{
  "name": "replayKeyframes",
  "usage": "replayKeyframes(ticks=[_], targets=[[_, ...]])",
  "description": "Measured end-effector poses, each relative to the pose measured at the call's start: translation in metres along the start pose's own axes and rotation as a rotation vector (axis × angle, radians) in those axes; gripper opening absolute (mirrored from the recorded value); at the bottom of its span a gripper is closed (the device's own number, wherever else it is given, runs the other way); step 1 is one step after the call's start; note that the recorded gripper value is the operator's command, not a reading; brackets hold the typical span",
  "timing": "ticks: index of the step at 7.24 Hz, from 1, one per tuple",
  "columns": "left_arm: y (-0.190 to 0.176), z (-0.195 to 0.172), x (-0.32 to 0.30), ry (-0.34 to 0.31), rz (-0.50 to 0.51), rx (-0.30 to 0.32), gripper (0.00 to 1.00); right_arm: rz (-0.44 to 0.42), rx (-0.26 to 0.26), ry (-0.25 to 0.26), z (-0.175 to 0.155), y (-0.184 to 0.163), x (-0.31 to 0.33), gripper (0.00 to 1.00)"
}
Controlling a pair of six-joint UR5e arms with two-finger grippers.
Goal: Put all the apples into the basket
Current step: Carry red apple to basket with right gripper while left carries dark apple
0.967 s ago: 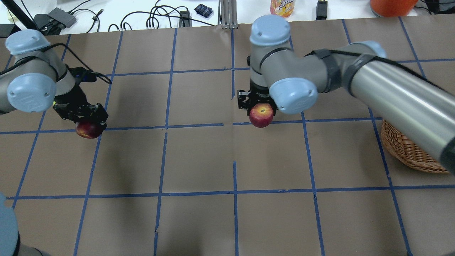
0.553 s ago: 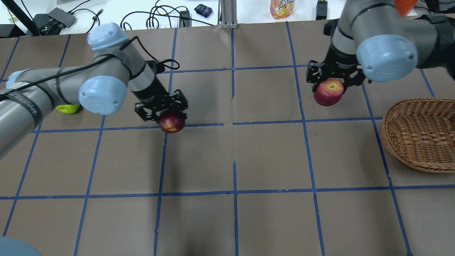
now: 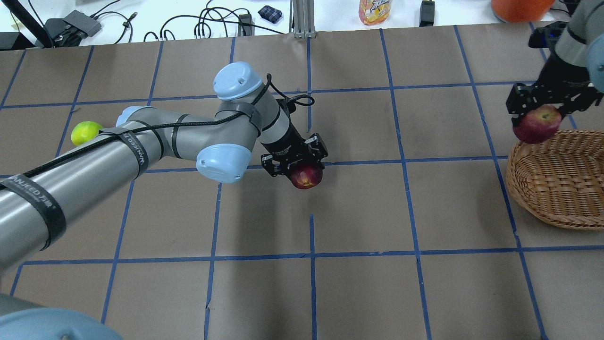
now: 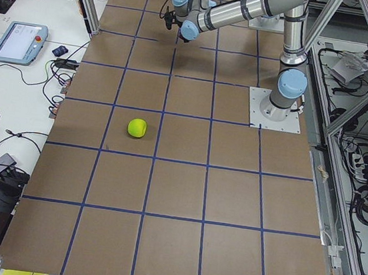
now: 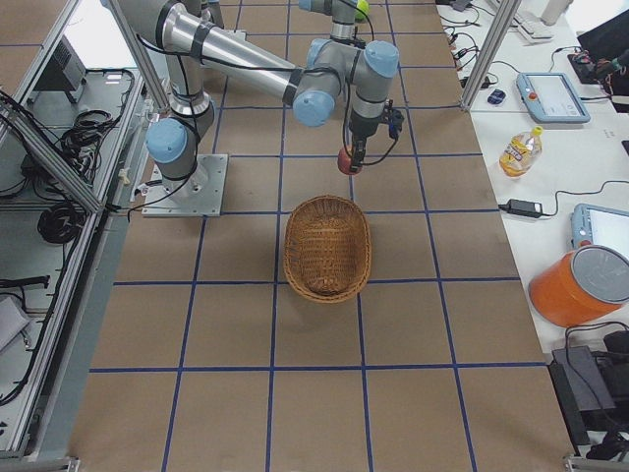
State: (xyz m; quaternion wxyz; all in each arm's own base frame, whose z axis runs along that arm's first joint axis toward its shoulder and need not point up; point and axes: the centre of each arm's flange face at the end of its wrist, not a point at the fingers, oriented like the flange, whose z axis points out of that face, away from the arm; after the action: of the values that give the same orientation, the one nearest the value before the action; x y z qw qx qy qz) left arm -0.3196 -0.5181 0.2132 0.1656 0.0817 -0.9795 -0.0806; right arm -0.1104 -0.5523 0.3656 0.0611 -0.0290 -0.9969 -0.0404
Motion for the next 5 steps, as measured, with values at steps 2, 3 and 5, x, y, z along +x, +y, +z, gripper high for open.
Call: replayKeyframes(ticks=[2, 3, 5], targets=[[0.006, 0.022, 0.007, -0.039, 0.012, -0.009, 1.0, -0.029, 0.02, 0.015, 0.014, 0.004, 0.069, 0.19], [0.008, 0.027, 0.01, -0.049, 0.006, -0.01, 1.0, -0.003, 0.001, 0.002, 0.031, 0.007, 0.102, 0.2], [0.003, -0.011, 0.014, -0.033, 0.015, 0.057, 1.0, 0.05, -0.027, -0.029, 0.069, 0.023, 0.175, 0.2]])
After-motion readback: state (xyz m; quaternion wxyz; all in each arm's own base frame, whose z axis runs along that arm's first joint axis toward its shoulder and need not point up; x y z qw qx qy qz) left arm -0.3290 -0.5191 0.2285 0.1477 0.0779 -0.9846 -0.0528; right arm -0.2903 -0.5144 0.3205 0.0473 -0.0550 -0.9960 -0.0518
